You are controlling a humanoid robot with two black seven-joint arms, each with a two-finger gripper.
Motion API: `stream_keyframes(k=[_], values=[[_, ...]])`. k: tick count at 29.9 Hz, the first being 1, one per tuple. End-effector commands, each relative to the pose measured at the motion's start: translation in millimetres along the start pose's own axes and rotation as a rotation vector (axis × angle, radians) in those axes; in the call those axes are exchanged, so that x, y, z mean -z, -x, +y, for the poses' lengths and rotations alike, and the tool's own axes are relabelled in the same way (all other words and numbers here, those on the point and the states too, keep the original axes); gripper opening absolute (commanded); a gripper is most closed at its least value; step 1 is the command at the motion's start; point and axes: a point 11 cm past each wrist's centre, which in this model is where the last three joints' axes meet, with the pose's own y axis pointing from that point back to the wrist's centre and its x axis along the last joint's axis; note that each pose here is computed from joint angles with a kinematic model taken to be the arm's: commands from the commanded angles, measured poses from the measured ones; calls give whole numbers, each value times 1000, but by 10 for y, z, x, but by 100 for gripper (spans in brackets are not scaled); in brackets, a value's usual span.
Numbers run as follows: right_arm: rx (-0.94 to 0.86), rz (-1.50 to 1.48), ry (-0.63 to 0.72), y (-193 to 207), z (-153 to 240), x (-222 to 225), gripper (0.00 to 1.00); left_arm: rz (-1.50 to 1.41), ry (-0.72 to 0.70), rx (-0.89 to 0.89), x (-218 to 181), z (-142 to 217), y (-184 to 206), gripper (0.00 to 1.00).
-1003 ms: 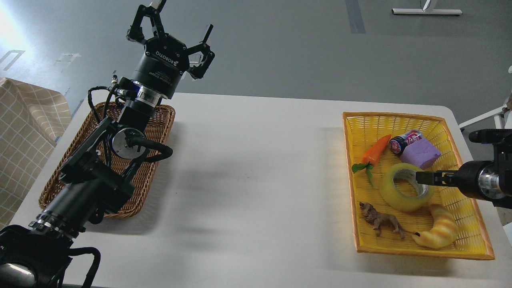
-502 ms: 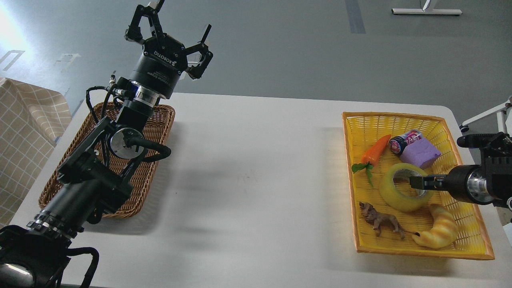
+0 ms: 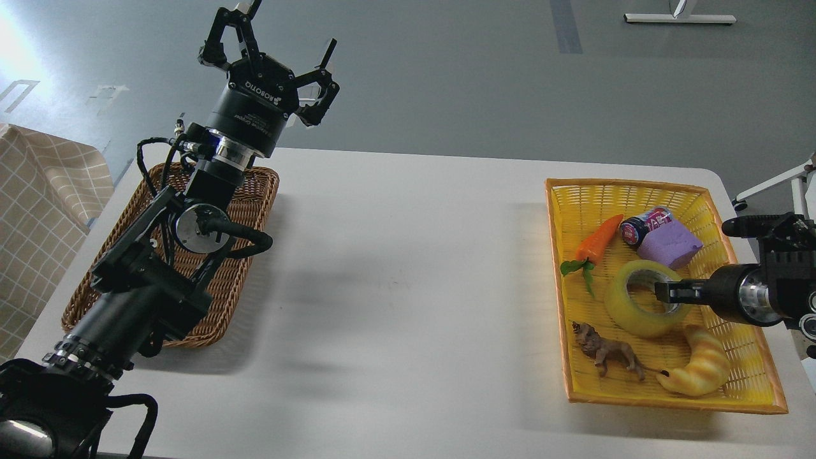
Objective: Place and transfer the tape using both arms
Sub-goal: 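Reach the right gripper into the tape roll's hole and grip it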
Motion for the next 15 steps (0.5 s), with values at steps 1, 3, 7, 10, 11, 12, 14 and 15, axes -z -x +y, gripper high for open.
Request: stream_keyframes(k=[1,3,7,10,11,12,14,15], values=[[0,0,0,0,-4,2,36,0,-1,-1,2,2,-4,98],[-1,0,1,-7,-2,1,36,0,-1,-1,2,2,-4,98],[-2,-2,7,-14,3,-9,29,0,1,-2,-3,1,-5,98],[0,-5,6,-6,2,-6,16,0,-1,-1,2,2,-4,98],[0,-5,6,-6,2,-6,12,0,1,-2,-3,1,-5,98],[0,-5,6,-6,2,-6,8,0,-1,-1,2,2,-4,98],[-2,-6,5,-13,4,-3,0,0,1,-2,-3,1,-5,98],[-6,-4,0,-30,12,15,0,0,1,-2,-3,1,-5,98]])
